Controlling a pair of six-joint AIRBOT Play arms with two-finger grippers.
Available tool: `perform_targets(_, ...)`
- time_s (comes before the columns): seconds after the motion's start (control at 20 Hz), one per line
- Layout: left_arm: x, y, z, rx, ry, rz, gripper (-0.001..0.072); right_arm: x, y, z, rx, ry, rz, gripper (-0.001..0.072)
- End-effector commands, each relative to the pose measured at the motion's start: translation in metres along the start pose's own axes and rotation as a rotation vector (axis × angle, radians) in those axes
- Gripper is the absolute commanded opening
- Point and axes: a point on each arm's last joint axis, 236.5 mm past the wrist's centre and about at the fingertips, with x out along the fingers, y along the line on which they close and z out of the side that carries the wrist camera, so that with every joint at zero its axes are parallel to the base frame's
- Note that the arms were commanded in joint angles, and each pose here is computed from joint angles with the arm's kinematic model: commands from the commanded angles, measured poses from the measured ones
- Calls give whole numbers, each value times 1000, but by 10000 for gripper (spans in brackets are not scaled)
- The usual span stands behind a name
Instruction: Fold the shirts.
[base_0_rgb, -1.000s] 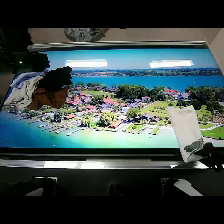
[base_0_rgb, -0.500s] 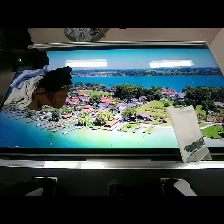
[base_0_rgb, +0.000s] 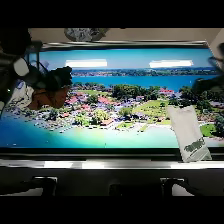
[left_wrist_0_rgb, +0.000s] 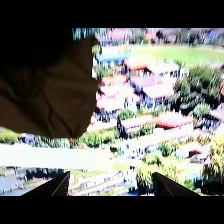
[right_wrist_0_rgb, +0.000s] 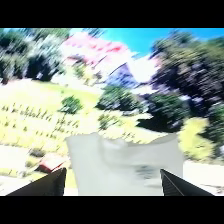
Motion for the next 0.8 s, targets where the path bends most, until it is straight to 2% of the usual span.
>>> perform_targets(0.0,34,-23,-69,-13,150,-52,596,40,84,-55,-124,340,201,666)
perform_targets(0.75,45,-30,-80,5,127,-63,598,48,82,-59,-139,367,184,667)
